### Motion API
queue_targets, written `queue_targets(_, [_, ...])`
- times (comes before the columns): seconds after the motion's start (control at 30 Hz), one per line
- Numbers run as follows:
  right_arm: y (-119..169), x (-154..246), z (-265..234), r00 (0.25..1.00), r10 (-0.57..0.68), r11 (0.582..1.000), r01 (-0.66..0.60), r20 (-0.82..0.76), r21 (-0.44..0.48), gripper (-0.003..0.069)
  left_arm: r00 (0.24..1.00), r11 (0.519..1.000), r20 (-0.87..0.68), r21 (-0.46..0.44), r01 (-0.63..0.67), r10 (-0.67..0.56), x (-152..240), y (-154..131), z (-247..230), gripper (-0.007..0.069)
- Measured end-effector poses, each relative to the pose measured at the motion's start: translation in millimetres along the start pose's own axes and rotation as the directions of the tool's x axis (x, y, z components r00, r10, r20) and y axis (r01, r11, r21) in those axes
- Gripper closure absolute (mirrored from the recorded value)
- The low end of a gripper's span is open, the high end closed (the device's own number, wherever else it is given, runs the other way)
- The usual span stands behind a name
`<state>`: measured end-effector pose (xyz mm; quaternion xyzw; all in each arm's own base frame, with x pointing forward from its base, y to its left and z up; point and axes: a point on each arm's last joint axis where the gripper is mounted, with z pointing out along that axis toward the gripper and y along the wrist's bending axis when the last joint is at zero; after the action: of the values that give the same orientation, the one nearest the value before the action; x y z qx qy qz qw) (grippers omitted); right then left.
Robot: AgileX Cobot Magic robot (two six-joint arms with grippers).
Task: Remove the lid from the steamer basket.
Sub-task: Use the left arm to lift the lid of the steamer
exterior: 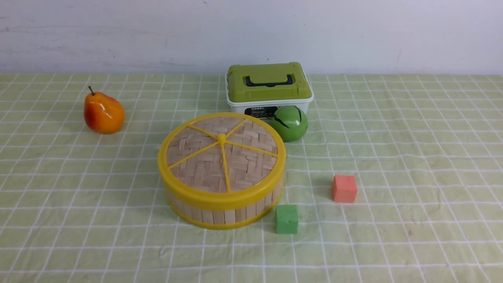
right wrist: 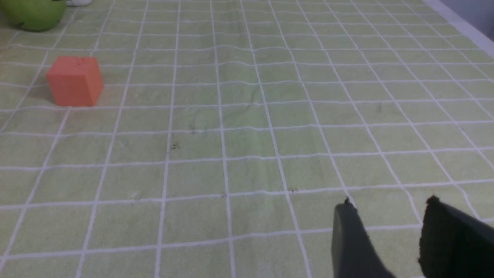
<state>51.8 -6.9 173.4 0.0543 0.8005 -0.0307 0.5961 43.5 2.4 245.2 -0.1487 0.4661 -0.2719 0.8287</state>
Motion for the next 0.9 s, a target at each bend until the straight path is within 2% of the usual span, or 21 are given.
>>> queue_targets(0.17, [0, 0, 0, 1.000, 0.000, 1.000, 0.000, 0.000, 0.000, 0.0418, 0.992, 0.996, 0.097, 0.037, 0.082, -0.085, -9, -3, 0, 0.0387])
queue_targets(0.27, [0, 0, 0, 1.000, 0.000, 1.000, 0.000, 0.000, 0.000, 0.0418, 0.989, 0.993, 0.082, -0.008, 0.121, -0.120, -9, 1, 0, 0.0396])
queue_targets(0.3, [0, 0, 0, 1.000, 0.000, 1.000, 0.000, 0.000, 0.000, 0.0418, 0.993, 0.992, 0.023, -0.050, 0.119, -0.118, -9, 0, 3, 0.0418])
queue_targets(0.33, [0, 0, 0, 1.000, 0.000, 1.000, 0.000, 0.000, 0.000, 0.0418, 0.993, 0.992, 0.028, -0.049, 0.116, -0.115, -10, -1, 4, 0.0423])
queue_targets(0.43, [0, 0, 0, 1.000, 0.000, 1.000, 0.000, 0.000, 0.000, 0.0418, 0.995, 0.997, -0.090, -0.076, 0.029, -0.036, -21, -14, 14, 0.0508])
queue_targets(0.5, [0, 0, 0, 1.000, 0.000, 1.000, 0.000, 0.000, 0.000, 0.0418, 0.972, 0.991, -0.215, -0.073, -0.108, 0.090, -32, -28, 31, 0.0625])
queue_targets(0.7, [0, 0, 0, 1.000, 0.000, 1.000, 0.000, 0.000, 0.000, 0.0418, 0.905, 0.965, -0.375, -0.083, -0.249, 0.202, -38, -39, 90, 0.0638])
queue_targets(0.83, [0, 0, 0, 1.000, 0.000, 1.000, 0.000, 0.000, 0.000, 0.0418, 0.878, 0.956, -0.436, -0.114, -0.272, 0.197, -27, -33, 125, 0.0638])
queue_targets(0.9, [0, 0, 0, 1.000, 0.000, 1.000, 0.000, 0.000, 0.000, 0.0418, 0.840, 0.950, -0.511, -0.129, -0.284, 0.182, -16, -29, 146, 0.0638])
